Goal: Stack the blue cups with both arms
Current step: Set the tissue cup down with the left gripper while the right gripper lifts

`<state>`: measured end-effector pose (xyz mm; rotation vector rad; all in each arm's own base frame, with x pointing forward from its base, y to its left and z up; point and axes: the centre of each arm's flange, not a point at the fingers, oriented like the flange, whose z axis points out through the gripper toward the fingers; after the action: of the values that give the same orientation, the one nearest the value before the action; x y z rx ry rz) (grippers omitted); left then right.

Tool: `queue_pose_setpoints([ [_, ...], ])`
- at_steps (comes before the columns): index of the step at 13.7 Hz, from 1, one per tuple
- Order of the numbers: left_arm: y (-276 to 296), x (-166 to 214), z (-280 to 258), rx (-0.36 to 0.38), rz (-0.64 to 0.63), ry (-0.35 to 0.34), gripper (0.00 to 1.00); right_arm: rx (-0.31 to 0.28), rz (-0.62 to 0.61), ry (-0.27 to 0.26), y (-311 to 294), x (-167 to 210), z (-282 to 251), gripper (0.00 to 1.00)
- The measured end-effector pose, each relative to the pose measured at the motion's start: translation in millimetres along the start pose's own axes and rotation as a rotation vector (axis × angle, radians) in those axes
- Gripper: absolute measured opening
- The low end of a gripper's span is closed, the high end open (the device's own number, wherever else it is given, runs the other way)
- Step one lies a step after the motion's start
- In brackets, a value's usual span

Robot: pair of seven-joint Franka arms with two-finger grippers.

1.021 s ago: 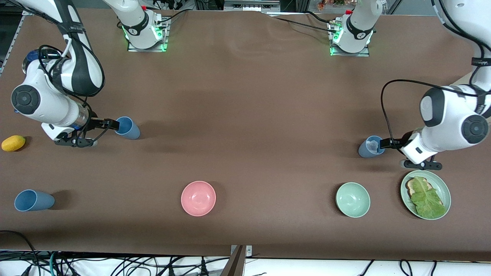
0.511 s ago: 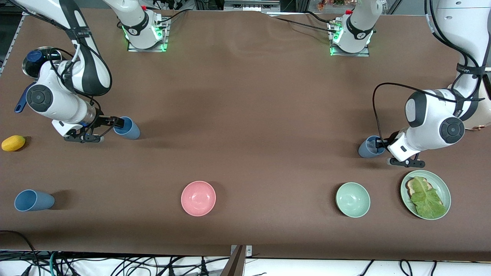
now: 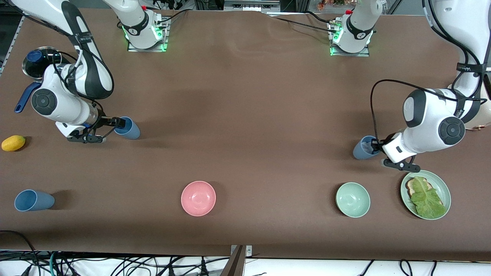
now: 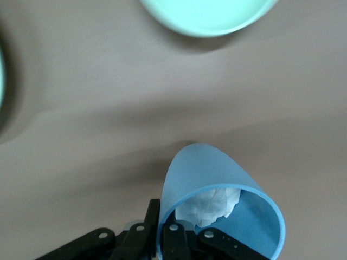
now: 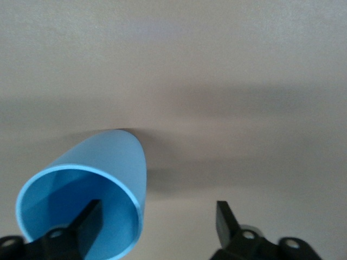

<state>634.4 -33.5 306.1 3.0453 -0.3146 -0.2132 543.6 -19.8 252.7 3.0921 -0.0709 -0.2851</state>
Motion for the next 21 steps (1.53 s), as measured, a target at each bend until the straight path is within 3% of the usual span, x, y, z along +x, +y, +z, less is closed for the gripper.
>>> queue_pose_setpoints([
  [3,104.4,16.5,-38.0,-0.034,-0.016,0.019,0.05,-0.001,0.004,-0.011,0.5,0.3,6.1,0.51],
  [7,259.3,2.6,7.7,-0.021,-0.048,-0.048,0.05,0.001,0.005,-0.011,0.1,1.3,6.1,0.08],
  [10,321.8,-3.3,35.6,-0.022,-0.071,-0.053,0.05,0.000,0.012,-0.025,0.0,2.6,1.6,0.07],
  [15,346.9,-1.6,76.0,-0.034,-0.042,-0.070,0.05,-0.003,0.047,-0.045,-9.6,12.5,-23.5,0.06],
  [19,366.3,-5.5,79.2,-0.036,-0.014,-0.066,0.06,-0.019,0.113,-0.038,-57.3,25.8,-74.2,0.06],
  [21,372.4,-5.8,75.3,-0.039,-0.005,-0.059,0.22,-0.026,0.158,-0.032,-102.2,26.3,-102.8,0.06],
])
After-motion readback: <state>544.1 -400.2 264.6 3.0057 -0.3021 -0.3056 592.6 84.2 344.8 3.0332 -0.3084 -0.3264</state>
